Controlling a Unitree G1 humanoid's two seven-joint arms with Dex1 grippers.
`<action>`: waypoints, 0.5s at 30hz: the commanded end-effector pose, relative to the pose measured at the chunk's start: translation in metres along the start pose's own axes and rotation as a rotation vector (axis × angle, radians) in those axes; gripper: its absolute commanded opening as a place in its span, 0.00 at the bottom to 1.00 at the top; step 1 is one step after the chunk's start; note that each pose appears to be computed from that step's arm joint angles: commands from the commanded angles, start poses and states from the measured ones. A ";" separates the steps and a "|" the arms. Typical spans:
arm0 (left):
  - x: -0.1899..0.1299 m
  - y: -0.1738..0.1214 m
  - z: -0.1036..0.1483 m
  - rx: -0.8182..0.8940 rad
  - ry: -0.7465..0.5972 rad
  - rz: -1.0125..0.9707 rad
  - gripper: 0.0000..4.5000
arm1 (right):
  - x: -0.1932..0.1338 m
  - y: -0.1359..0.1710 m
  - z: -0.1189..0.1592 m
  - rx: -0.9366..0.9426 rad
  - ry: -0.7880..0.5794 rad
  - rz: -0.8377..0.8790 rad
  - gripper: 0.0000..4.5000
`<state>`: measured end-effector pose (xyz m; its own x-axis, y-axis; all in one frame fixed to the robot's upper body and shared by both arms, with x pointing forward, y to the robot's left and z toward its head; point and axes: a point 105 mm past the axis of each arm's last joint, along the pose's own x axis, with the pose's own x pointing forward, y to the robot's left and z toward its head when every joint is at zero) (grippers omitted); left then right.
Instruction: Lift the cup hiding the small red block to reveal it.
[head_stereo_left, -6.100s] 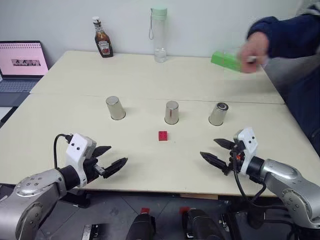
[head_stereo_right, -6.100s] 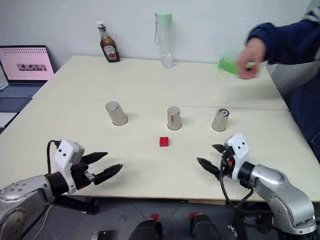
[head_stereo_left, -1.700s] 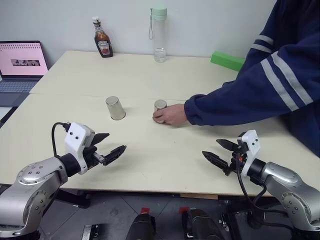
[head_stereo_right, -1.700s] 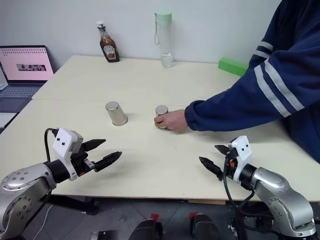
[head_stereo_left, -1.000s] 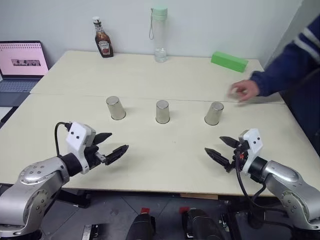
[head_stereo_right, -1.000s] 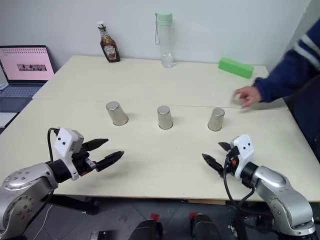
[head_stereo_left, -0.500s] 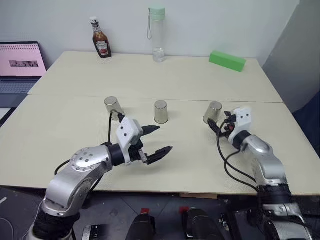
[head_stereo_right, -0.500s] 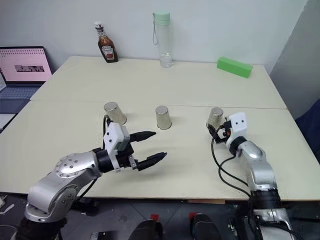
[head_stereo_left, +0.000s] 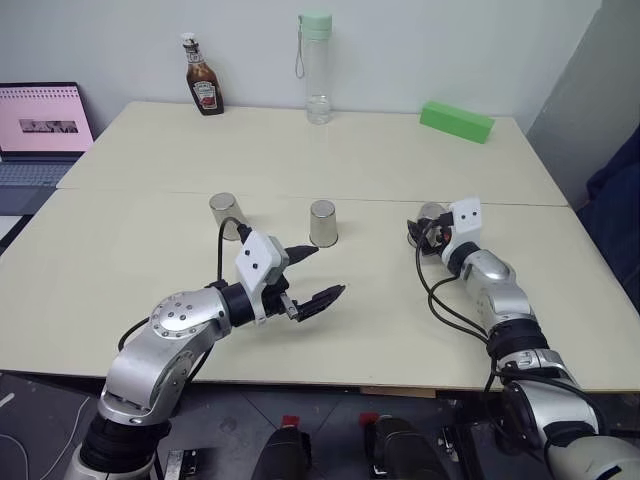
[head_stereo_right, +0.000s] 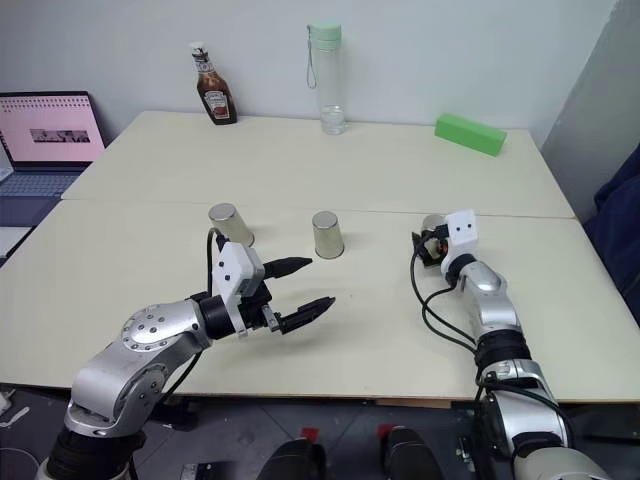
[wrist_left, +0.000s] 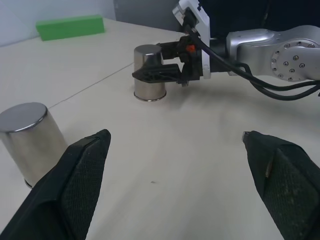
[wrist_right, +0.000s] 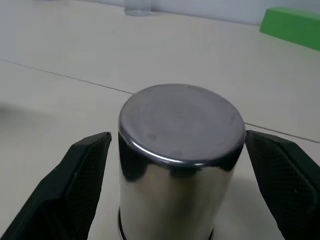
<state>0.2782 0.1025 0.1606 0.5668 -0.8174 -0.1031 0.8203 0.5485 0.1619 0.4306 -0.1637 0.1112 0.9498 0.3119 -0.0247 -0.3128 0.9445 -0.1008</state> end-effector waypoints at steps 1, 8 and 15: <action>-0.001 0.001 0.005 0.021 -0.026 0.017 1.00 | 0.004 -0.005 0.018 0.003 -0.088 -0.016 0.87; -0.003 0.003 0.000 0.024 -0.012 0.040 1.00 | 0.004 -0.008 0.026 -0.006 -0.131 -0.037 0.60; -0.007 0.004 0.000 0.020 -0.006 0.048 1.00 | -0.023 -0.006 0.086 0.000 -0.286 -0.072 0.60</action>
<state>0.2788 0.1092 0.1529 0.6007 -0.7905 -0.1194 0.7976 0.5823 0.1572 0.4191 -0.1644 0.1609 0.9471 0.2769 0.1622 -0.2623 0.9592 -0.1056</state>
